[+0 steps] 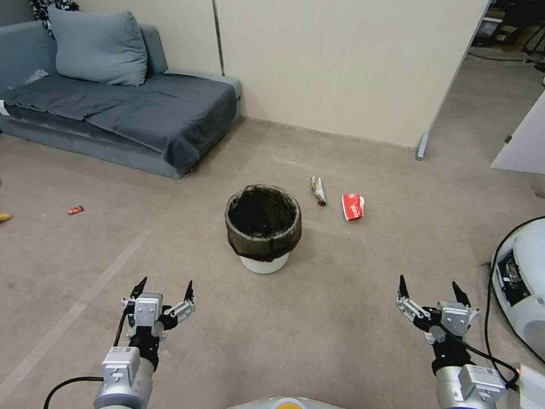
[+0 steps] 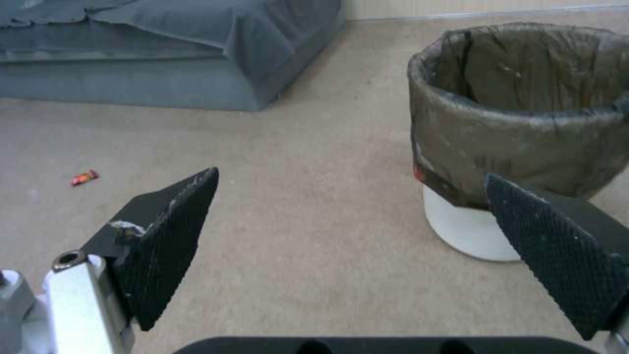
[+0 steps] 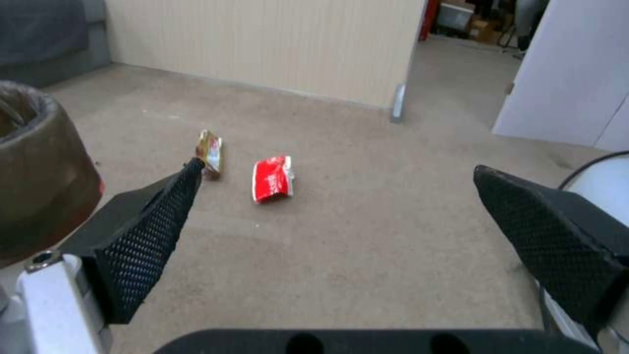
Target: Pick up the trash bin, then pick up the garbage from the floor and place it into the trash bin.
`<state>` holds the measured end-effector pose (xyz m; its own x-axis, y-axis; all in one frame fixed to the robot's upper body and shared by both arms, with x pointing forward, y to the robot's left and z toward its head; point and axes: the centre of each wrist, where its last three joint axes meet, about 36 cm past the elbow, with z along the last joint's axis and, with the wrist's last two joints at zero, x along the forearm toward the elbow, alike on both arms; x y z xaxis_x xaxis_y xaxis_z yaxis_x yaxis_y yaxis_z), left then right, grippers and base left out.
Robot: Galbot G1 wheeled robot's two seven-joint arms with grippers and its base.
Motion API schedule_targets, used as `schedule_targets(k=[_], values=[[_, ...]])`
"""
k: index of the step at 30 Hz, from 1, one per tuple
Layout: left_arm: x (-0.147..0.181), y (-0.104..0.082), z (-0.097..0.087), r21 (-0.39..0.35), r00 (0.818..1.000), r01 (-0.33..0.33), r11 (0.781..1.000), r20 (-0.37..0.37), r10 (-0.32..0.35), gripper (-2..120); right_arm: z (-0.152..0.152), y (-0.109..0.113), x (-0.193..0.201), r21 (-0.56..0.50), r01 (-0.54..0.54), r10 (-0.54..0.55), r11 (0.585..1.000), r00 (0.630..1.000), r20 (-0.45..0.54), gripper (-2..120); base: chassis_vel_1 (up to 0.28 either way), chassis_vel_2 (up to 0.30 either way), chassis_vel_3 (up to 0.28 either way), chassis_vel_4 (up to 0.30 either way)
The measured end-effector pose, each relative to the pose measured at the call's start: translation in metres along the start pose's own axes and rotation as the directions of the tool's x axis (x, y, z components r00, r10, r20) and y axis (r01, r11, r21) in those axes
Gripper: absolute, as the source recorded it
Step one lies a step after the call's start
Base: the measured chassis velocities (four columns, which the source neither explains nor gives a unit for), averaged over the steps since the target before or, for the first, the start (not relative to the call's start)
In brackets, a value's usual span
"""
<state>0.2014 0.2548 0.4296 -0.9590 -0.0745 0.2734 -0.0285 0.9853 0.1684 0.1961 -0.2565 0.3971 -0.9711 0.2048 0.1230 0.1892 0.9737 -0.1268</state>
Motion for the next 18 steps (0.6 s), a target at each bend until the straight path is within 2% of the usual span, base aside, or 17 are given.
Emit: schedule_targets(k=[18], values=[[0.0006, -0.0015, 0.0004, 0.002, 1.000, -0.005, 1.000, -0.005, 0.005, 100, 0.0007, -0.0001, 0.0014, 0.000, -0.001, 0.001, 1.000, 1.000, 0.001, 100, -0.111, 0.105, 0.114, -0.107]])
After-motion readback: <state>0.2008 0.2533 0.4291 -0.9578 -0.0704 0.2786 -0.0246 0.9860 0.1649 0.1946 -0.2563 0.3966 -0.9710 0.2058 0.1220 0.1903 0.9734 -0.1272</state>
